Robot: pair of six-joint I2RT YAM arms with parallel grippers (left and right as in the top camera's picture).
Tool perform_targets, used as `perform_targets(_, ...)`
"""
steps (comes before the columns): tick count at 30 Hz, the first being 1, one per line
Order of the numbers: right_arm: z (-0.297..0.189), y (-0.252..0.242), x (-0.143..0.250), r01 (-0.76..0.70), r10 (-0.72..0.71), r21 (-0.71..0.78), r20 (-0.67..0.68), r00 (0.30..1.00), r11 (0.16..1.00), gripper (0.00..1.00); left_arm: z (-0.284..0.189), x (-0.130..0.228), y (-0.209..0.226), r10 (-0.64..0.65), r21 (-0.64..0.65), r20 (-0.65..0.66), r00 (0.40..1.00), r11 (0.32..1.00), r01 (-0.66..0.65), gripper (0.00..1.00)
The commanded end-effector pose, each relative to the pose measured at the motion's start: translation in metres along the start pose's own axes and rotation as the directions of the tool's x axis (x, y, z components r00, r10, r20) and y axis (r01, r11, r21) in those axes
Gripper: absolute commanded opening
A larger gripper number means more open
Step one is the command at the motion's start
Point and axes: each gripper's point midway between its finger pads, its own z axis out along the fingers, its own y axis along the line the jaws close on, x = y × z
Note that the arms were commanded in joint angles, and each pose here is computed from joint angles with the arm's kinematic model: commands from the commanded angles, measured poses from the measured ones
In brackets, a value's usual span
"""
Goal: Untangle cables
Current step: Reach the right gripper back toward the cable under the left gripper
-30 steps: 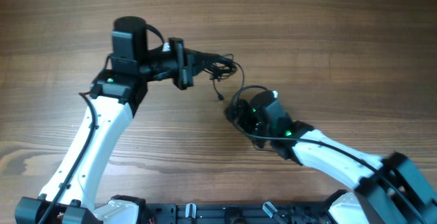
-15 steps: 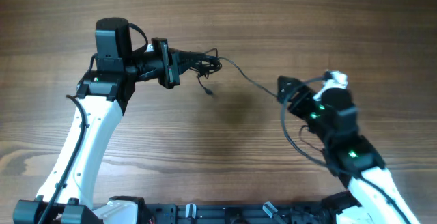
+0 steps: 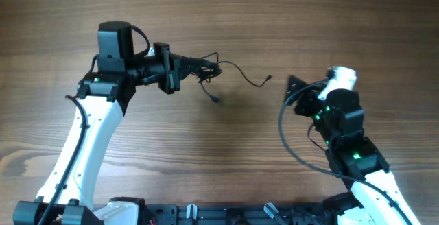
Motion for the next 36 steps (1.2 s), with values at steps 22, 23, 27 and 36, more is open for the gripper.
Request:
perform_targets(22, 0.052, 0.143, 0.126, 0.160, -0.279, -0.483, -0.186, 0.942, 0.861, 0.72, 0.017, 0.028, 0.029, -0.380, -0.130, 0.002, 0.925, 0.917, 0.377, 0.04)
perform_targets(23, 0.054, 0.144, 0.126, 0.160, -0.278, -0.483, -0.181, 0.943, 0.861, 0.72, 0.017, 0.028, 0.029, -0.380, -0.130, 0.002, 0.925, 0.917, 0.377, 0.04)
perform_targets(27, 0.062, 0.138, 0.122, 0.174, -0.267, -0.445, -0.156, 0.951, 0.878, 0.73, 0.017, 0.028, 0.029, -0.380, -0.130, 0.002, 0.925, 0.917, 0.377, 0.04)
perform_targets(36, 0.063, 0.139, 0.117, 0.141, -0.225, -0.432, -0.151, 0.963, 0.891, 0.29, 0.017, 0.028, 0.029, -0.380, -0.130, 0.002, 0.925, 0.917, 0.377, 0.04)
